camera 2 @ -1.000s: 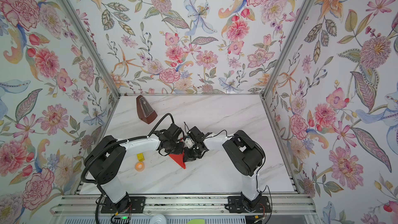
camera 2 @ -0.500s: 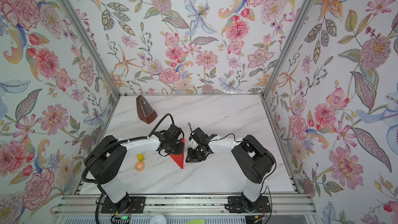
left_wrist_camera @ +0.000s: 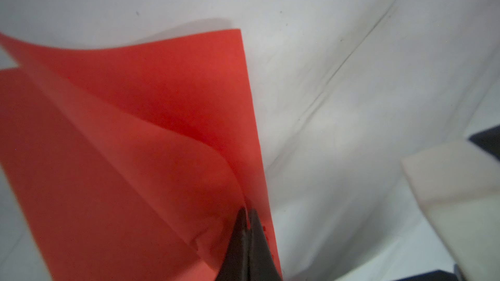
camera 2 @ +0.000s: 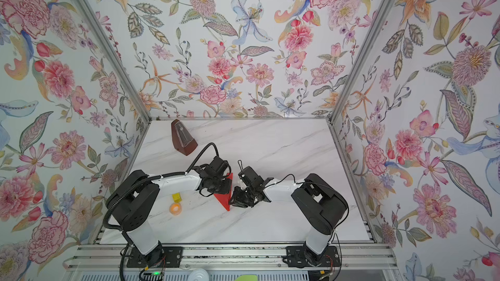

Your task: Fold a paper plane with a square sheet of paper (fold left side to right side)

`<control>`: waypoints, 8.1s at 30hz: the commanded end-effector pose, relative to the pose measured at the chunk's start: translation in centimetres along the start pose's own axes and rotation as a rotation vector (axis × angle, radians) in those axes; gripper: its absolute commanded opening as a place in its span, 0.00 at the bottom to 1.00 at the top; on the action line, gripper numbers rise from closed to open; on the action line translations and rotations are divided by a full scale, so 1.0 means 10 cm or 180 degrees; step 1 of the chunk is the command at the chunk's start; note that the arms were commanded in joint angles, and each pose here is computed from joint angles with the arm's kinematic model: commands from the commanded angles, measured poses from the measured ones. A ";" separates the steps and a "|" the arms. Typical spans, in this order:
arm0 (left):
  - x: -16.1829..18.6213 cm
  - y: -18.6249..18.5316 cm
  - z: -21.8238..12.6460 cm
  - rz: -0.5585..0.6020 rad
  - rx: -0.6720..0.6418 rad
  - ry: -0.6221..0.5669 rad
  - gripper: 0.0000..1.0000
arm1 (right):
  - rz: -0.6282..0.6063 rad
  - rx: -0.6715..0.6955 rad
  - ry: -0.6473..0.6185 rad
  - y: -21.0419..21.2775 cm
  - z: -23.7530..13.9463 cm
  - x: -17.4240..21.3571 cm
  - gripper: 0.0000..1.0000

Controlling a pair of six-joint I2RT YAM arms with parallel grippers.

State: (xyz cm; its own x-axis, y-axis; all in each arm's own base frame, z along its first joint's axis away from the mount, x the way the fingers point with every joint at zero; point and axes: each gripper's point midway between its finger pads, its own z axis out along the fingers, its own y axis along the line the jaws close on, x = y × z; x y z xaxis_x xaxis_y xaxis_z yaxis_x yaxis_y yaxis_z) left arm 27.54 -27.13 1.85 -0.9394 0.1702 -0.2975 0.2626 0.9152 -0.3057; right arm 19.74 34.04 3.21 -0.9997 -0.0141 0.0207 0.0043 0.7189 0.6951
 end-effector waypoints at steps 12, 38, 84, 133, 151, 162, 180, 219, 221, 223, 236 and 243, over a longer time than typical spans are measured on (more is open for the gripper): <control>0.12 0.09 0.02 -0.0079 -0.0043 0.0019 0.00 | 0.0160 -0.0345 -0.0062 0.20 0.05 -0.02 0.23; 0.24 0.16 0.04 -0.0214 -0.0019 -0.0026 0.00 | 0.0323 -0.0378 0.0148 0.05 0.34 0.14 0.09; 0.30 0.39 0.10 -0.0259 -0.0250 -0.0011 0.00 | -0.0025 0.0148 0.0052 -0.03 -0.07 -0.10 0.16; 0.17 0.38 0.06 -0.0448 -0.0072 -0.0204 0.00 | -0.0010 -0.0057 -0.0057 0.02 -0.05 -0.19 0.18; 0.16 0.39 0.06 -0.0463 -0.0061 -0.0205 0.00 | 0.0067 -0.0197 0.0093 0.06 0.12 0.00 0.20; 0.10 0.36 0.01 -0.0473 -0.0019 -0.0255 0.00 | 0.0186 -0.0168 0.0171 -0.13 0.24 0.06 0.19; -0.07 0.30 -0.10 -0.0479 0.0024 -0.0392 0.00 | 0.0282 0.0048 0.0253 -0.35 0.28 0.13 0.05; -0.07 0.45 0.02 -0.0647 0.0028 -0.0444 0.00 | 0.0312 0.0298 0.0299 -0.49 0.27 0.15 0.00; -0.03 0.47 0.06 -0.0641 -0.0007 -0.0402 0.00 | 0.0289 0.0310 0.0297 -0.47 0.25 0.14 0.00; 0.02 0.51 0.11 -0.0629 -0.0046 -0.0350 0.00 | 0.0258 0.0294 0.0287 -0.42 0.22 0.13 0.00; 0.12 0.55 0.18 -0.0618 -0.0050 -0.0266 0.00 | 0.0045 0.0284 -0.0151 0.00 -0.15 -0.25 0.18; 0.13 0.56 0.18 -0.0606 -0.0051 -0.0259 0.00 | -0.0055 0.0134 -0.0197 0.20 -0.13 -0.40 0.15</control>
State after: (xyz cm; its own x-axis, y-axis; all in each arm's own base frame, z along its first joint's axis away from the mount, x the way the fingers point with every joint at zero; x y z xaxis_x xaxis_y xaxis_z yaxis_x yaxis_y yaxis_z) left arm 30.25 -25.42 1.79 -0.9155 -0.0562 -0.3984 0.1393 0.8847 -0.4448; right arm 23.08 34.13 4.74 -0.9995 0.0293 -0.0102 0.0154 0.7533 0.6575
